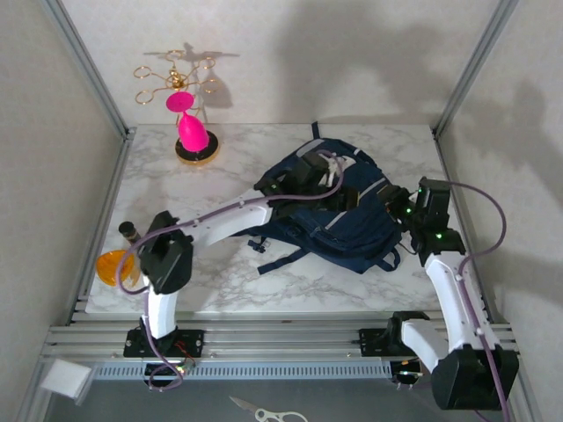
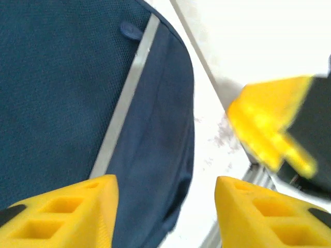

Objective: Pack books, pencil case, and school supplies into a backpack

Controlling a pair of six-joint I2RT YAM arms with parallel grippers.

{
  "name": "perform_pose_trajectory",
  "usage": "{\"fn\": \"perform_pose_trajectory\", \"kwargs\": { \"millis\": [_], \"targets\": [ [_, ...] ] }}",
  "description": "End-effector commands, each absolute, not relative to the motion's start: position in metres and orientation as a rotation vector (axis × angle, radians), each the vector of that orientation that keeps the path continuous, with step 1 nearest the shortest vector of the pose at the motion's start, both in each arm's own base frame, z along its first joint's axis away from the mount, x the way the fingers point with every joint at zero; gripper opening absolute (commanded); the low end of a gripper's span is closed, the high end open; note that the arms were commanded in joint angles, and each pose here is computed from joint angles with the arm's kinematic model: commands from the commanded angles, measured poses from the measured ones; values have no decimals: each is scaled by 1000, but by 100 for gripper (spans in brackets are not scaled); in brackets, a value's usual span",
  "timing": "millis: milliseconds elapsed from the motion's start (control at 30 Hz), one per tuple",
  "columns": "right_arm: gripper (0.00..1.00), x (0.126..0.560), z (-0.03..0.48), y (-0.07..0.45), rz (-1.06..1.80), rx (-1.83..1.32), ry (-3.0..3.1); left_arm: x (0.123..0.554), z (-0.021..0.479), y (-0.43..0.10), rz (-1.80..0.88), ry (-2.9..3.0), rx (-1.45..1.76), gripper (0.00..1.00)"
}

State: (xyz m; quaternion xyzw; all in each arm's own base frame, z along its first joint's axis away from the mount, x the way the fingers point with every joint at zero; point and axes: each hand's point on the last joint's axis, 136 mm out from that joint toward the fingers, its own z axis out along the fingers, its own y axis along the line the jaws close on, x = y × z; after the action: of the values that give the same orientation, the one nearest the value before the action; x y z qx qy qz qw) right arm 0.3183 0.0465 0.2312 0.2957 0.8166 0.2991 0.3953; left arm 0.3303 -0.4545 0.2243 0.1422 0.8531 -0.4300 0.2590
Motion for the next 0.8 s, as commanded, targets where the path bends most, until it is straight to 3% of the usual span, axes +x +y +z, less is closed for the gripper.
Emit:
{"fn": "perform_pose_trajectory", "kwargs": {
  "millis": [0, 200, 400, 600, 767],
  "targets": [
    [39, 293, 232, 46, 649, 679, 2185, 325, 299, -415, -1374, 2069, 341, 58],
    [45, 258, 183, 127, 717, 624, 2377, 363, 224, -340, -1255, 2189, -42, 59],
    [48, 247, 150, 200, 601, 438, 2525, 384, 180, -351, -1346, 2214, -84, 61],
    [46, 276, 121, 191, 484, 429, 2544, 383, 165, -374, -1461, 2220, -102, 56],
    [47, 319, 136, 177, 559, 344, 2452, 386, 147, -385, -1506, 2244, -161, 51]
  ]
}}
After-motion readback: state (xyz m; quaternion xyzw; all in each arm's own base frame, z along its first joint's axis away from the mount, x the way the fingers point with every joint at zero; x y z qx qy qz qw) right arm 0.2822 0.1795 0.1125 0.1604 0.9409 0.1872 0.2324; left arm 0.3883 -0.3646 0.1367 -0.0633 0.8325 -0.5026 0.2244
